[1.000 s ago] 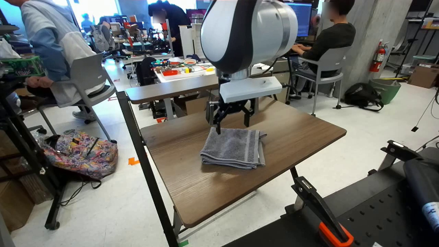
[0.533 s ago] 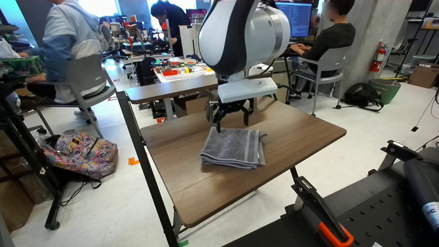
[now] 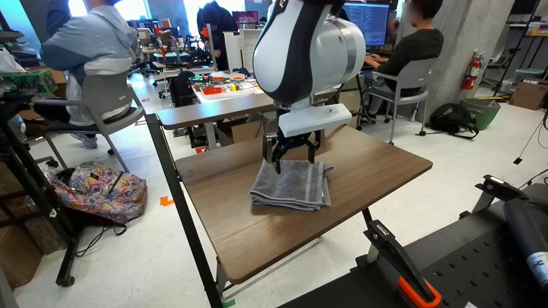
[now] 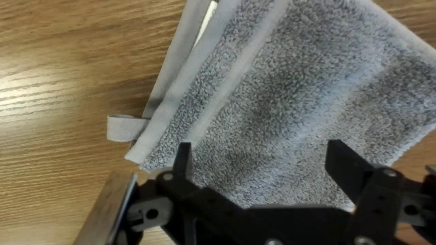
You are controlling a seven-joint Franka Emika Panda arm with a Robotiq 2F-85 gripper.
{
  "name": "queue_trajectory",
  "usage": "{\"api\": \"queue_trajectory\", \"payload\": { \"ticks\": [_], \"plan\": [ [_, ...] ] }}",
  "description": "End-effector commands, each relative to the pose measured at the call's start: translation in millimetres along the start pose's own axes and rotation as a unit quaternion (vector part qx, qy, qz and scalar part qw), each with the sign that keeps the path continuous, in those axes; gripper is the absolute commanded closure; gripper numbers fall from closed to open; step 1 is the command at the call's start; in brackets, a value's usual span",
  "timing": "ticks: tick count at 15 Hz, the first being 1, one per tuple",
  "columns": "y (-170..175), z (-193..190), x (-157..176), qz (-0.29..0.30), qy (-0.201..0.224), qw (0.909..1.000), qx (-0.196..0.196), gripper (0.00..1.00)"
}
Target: Move the towel to the right
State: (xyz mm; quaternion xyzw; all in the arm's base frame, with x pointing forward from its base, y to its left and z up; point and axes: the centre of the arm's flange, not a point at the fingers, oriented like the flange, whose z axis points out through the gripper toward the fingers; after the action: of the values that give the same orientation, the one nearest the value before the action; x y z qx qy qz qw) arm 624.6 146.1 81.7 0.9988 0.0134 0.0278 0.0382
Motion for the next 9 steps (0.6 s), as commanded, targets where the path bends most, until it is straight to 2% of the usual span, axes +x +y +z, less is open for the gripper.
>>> {"api": "queue_trajectory", "payload": {
  "ticks": [1, 9],
  "plan": [
    [6, 8, 2, -0.024, 0.003, 0.9997, 0.003, 0.0],
    [13, 39, 9, -0.058, -0.005, 0.9983, -0.005, 0.0]
  ]
}}
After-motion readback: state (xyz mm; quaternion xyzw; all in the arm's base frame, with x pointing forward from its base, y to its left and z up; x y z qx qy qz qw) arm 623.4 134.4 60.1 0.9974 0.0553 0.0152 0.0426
